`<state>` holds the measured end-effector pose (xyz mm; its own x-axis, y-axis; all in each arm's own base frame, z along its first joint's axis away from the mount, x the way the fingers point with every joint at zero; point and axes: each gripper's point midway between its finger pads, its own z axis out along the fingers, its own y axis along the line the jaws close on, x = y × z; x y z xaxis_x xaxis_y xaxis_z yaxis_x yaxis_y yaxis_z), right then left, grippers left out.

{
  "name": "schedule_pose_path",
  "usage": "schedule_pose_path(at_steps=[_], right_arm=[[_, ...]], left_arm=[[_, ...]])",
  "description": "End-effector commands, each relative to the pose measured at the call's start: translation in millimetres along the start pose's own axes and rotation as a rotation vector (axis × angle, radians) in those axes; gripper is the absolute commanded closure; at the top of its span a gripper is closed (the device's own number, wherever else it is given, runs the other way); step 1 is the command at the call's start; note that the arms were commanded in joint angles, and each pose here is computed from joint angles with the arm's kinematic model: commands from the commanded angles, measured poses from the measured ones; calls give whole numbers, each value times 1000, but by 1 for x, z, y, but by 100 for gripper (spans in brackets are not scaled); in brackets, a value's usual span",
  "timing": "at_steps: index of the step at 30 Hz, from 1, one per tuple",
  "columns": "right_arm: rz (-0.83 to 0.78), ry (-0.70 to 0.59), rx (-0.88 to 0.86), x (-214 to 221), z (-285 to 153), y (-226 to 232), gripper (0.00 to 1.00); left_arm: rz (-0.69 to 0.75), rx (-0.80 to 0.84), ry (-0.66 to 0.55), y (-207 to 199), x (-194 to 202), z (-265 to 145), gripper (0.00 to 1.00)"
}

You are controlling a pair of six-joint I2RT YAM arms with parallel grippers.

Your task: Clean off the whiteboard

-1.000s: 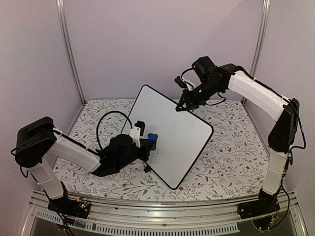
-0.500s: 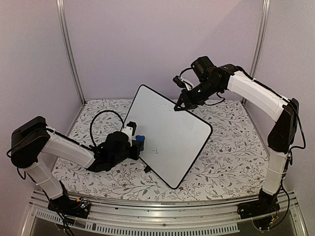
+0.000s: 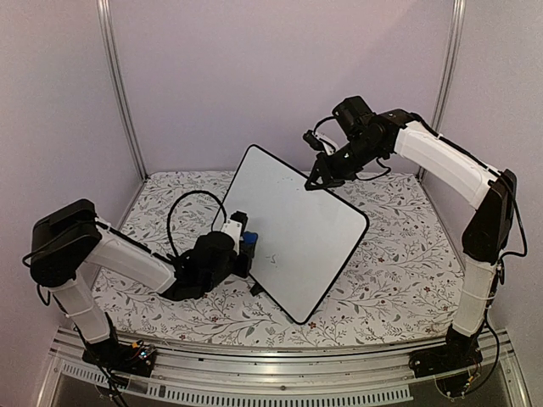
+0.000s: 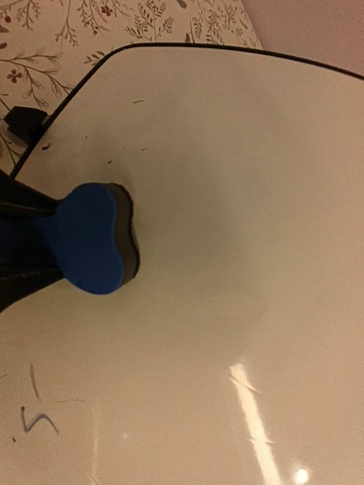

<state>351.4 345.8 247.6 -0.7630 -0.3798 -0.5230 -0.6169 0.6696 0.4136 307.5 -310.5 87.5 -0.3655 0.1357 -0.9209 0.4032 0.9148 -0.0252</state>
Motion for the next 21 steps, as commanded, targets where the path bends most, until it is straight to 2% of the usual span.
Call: schedule_pose_path(at_steps=[1,21], right_arm=[[-127,68,-26,17,22,16,100],[-128,63,-25,16,19,17,100]], left_arm=[[66,259,113,-72,38,-7,96],[98,354,131,-117,43,-21,96]])
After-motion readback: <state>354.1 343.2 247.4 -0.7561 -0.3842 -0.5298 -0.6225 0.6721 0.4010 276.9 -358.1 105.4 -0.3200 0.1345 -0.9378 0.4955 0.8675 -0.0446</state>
